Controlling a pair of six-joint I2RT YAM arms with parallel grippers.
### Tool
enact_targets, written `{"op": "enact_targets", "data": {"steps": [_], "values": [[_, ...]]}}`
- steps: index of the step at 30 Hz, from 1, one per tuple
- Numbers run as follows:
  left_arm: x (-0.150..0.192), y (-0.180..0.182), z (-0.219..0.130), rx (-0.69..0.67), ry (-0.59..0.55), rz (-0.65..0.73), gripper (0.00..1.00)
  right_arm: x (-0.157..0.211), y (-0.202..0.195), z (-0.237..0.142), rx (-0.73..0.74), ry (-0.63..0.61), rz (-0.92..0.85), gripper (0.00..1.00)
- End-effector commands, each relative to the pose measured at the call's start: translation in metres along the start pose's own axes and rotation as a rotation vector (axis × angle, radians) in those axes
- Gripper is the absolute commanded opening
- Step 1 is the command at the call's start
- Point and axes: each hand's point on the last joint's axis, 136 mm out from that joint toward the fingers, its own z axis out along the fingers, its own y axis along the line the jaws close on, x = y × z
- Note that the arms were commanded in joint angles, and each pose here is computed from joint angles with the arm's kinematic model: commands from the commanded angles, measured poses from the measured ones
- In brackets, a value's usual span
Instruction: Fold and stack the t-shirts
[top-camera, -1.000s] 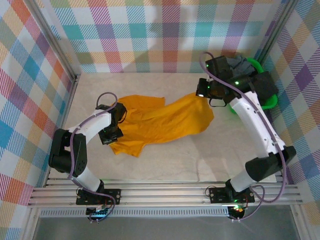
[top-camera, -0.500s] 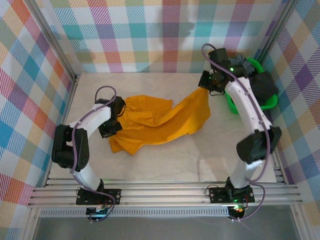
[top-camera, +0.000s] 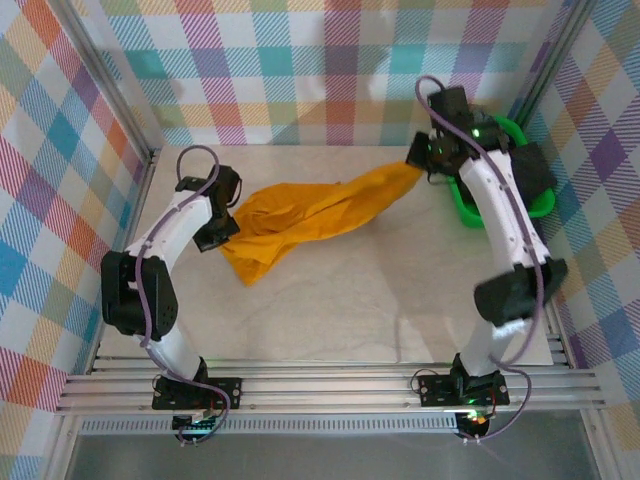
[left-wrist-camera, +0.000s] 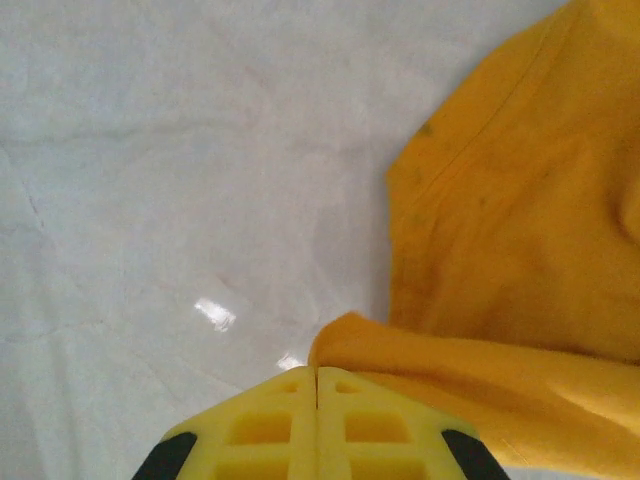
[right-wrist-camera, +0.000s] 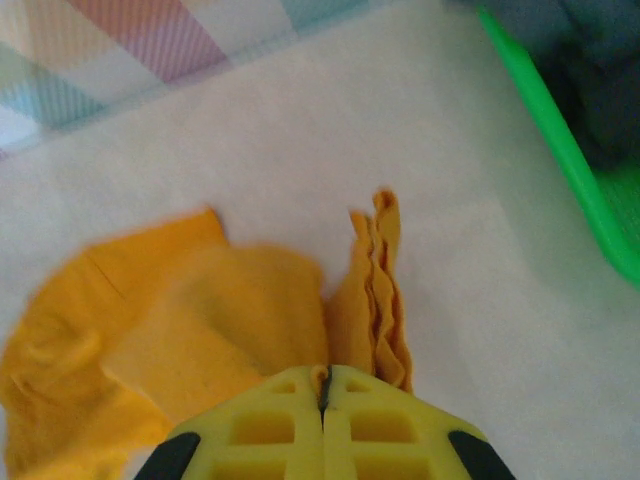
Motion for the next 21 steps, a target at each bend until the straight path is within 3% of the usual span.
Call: {"op": "enact_targets", "data": {"steps": [1, 5, 14, 16, 18, 21], "values": [[0.026, 0.026, 0.0, -0.034, 0.052, 0.007, 0.0, 0.057, -0.035, -0.019, 0.036, 0.069, 0.079, 0.0], [0.041, 0.039, 0.008, -0.06, 0.072, 0.018, 0.0, 0.108, -0.057, -0.006, 0.048, 0.143, 0.134, 0.0], [0.035, 0.024, 0.027, -0.083, 0.099, 0.021, 0.0, 0.108, -0.06, 0.121, 0.088, 0.306, 0.209, 0.02], [0.033, 0.024, 0.028, -0.086, 0.094, 0.023, 0.0, 0.109, -0.059, 0.129, 0.089, 0.321, 0.22, 0.18], [0.033, 0.024, 0.028, -0.091, 0.092, 0.026, 0.0, 0.115, -0.065, 0.13, 0.115, 0.349, 0.238, 0.42], [0.034, 0.026, 0.028, -0.089, 0.094, 0.027, 0.0, 0.132, -0.081, 0.123, 0.164, 0.384, 0.267, 0.51]]}}
